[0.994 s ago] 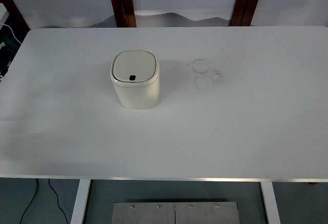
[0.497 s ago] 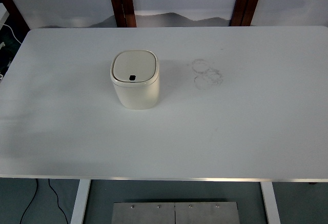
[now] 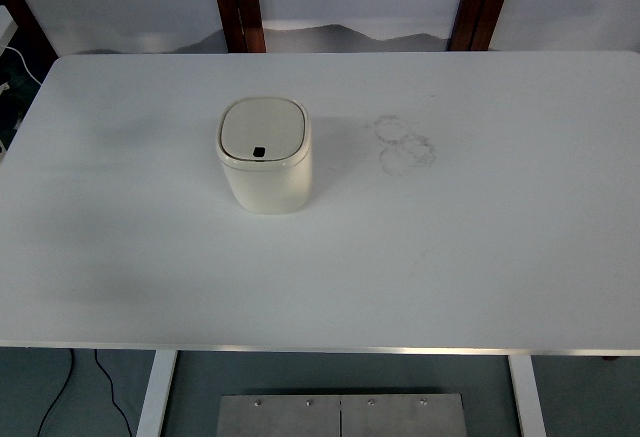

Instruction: Open trash can

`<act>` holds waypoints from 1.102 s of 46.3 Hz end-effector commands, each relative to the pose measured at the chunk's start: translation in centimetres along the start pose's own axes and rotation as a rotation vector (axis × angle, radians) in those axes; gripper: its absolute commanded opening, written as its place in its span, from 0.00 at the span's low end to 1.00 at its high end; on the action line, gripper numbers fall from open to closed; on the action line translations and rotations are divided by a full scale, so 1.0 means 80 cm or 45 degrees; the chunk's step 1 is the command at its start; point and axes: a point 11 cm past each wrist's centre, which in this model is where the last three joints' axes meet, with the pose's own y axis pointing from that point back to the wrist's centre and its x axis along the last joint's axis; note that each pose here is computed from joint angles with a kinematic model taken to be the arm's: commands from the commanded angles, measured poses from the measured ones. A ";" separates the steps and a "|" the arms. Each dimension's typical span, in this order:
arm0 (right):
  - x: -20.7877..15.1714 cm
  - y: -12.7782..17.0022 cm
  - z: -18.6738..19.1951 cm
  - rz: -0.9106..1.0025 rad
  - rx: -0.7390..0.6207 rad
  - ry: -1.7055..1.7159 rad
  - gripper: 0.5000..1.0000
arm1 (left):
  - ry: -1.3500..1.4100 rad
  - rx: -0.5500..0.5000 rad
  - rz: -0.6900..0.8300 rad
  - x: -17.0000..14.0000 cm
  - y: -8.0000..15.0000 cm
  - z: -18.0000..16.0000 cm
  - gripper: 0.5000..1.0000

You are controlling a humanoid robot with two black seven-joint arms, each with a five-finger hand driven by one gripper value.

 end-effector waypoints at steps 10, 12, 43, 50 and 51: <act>0.000 0.000 0.000 0.000 0.000 0.000 0.99 | -0.241 0.145 -0.148 -0.042 -0.015 0.025 1.00; 0.000 0.000 0.000 0.000 0.000 0.000 0.99 | -0.274 0.165 -0.164 -0.049 -0.015 0.028 1.00; 0.000 0.000 0.000 0.000 0.000 0.000 0.99 | -0.901 0.364 -0.637 -0.204 -0.032 0.087 1.00; 0.000 0.000 0.000 0.000 0.000 0.000 0.99 | -0.992 0.415 -0.748 -0.227 -0.035 0.078 1.00; 0.000 0.000 0.000 0.000 0.000 0.000 0.99 | -1.007 0.424 -0.767 -0.231 -0.036 0.075 1.00</act>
